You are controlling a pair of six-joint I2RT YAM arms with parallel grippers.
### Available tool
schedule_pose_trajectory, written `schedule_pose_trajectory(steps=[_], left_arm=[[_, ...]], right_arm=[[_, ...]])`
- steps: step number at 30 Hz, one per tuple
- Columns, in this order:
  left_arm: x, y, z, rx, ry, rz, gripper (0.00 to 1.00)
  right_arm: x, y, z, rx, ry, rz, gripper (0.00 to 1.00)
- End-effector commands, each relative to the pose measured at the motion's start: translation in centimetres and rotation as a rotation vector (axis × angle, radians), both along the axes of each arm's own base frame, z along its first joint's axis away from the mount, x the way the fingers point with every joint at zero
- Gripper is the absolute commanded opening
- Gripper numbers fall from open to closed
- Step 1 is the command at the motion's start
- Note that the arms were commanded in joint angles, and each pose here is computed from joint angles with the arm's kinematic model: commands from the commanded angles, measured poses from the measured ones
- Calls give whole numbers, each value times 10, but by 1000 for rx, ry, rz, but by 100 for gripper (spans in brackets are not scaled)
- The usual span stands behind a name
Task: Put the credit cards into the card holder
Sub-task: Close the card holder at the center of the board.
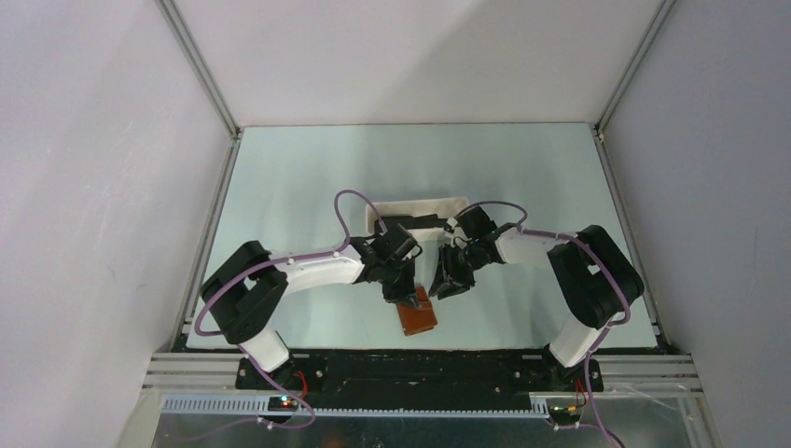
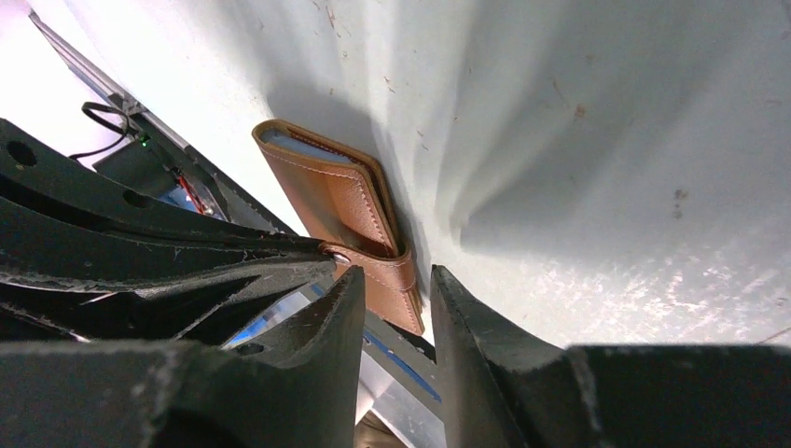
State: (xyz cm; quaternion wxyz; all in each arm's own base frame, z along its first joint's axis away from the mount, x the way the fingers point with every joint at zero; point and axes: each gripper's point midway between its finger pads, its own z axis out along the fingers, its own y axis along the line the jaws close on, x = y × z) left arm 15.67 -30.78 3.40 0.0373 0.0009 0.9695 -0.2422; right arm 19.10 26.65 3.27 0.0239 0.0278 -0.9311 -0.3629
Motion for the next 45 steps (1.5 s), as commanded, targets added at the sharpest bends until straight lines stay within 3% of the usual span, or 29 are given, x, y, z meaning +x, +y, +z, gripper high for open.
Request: schedule_pose_trajectory(steps=[1, 14, 30, 45], left_arm=[[6, 7, -3, 44, -19, -2, 0], [3, 13, -19, 97, 5, -6, 0], [1, 4, -19, 104, 3, -26, 0], [-1, 0, -21, 110, 8, -36, 0]], right_arm=[[-2, 7, 7, 11, -29, 34, 38], [-15, 4, -23, -115, -15, 64, 40], [-17, 6, -29, -138, -30, 73, 40], [-30, -13, -64, -344, -67, 122, 36]])
